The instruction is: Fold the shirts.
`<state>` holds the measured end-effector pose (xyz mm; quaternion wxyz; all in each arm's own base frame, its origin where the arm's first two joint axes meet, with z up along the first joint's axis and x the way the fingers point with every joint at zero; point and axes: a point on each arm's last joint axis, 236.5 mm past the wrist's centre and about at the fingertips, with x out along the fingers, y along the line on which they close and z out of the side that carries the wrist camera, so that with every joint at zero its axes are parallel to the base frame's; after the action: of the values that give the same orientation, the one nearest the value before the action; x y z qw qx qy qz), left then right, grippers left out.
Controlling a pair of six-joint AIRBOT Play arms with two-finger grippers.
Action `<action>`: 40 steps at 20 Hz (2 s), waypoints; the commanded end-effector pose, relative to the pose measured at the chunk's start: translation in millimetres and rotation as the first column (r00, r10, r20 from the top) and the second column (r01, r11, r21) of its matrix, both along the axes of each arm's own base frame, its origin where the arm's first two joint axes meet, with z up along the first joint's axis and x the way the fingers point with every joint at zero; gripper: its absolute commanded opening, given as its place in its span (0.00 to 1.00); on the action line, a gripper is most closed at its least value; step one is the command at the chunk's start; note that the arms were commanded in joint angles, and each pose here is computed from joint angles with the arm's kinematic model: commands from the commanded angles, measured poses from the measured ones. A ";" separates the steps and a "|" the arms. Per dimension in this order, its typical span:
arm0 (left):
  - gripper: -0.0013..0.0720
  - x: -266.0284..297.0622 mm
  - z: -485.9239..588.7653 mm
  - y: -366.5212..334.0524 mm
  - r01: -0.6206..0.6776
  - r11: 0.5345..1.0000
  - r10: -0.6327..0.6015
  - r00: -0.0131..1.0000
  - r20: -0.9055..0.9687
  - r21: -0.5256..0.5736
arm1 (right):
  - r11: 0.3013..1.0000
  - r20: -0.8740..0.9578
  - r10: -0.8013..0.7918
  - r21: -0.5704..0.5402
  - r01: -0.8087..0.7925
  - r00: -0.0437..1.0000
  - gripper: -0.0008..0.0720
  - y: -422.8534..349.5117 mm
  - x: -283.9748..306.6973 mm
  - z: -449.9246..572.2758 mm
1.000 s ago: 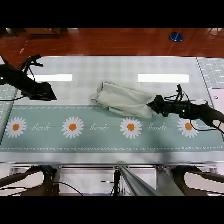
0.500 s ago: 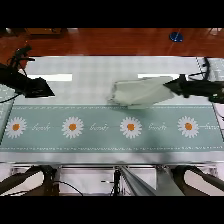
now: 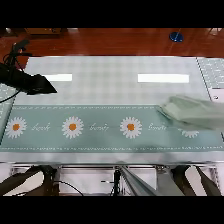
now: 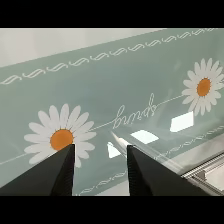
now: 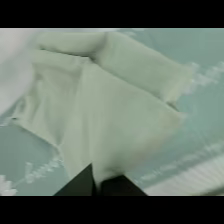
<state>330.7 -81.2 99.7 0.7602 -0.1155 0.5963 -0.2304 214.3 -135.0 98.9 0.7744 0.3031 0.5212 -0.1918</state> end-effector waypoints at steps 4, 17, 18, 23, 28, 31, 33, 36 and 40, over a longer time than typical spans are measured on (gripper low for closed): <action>0.55 6.8 2.8 -1.9 0.021 1.000 -0.021 0.999 0.048 -0.002 | 0.921 -0.430 -0.388 -0.200 0.333 0.815 0.04 -49.5 -159.2 -4.2; 0.55 12.0 6.0 -4.8 0.033 0.999 -0.032 0.996 0.081 -0.014 | 0.671 -0.597 -0.692 -0.327 0.666 0.405 0.05 -12.2 -307.2 -78.2; 0.55 12.0 6.0 -4.8 0.032 0.999 -0.031 0.996 0.081 -0.014 | 0.653 -0.596 -0.708 -0.349 0.673 0.379 0.05 -12.9 -314.6 -85.0; 0.55 18.5 7.1 -3.6 0.015 1.000 -0.014 0.995 0.103 -0.013 | 0.671 -0.597 -0.724 -0.496 0.551 0.346 0.12 -38.6 -349.3 -82.7; 0.55 25.2 8.6 -2.3 -0.044 0.999 0.047 0.994 0.101 -0.026 | 0.619 -0.526 -0.785 -0.637 0.460 0.327 0.66 -81.5 -365.9 -69.0; 0.55 30.6 10.1 -1.3 -0.081 0.996 0.084 0.991 0.106 -0.035 | 0.578 -0.453 -0.816 -0.658 0.483 0.360 0.66 -106.7 -356.8 -74.2; 0.55 30.9 10.0 -1.2 -0.082 0.996 0.085 0.991 0.107 -0.035 | 0.492 -0.229 -0.851 -0.663 0.564 0.473 0.66 -158.8 -317.3 -55.9; 0.70 34.1 8.3 -0.7 -0.064 0.998 0.067 0.990 0.124 -0.028 | 0.493 0.259 -0.624 -0.602 0.628 0.737 0.63 -261.3 -166.0 48.7; 0.94 91.5 21.6 4.9 -0.131 0.991 0.132 0.929 0.347 -0.024 | 0.857 0.368 -0.070 -0.453 0.244 0.927 0.63 -209.3 120.1 104.9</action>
<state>383.9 -80.8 109.9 0.8233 -0.1216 0.5112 -0.2146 146.3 -400.3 160.4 0.7657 0.1635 0.3193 -0.5339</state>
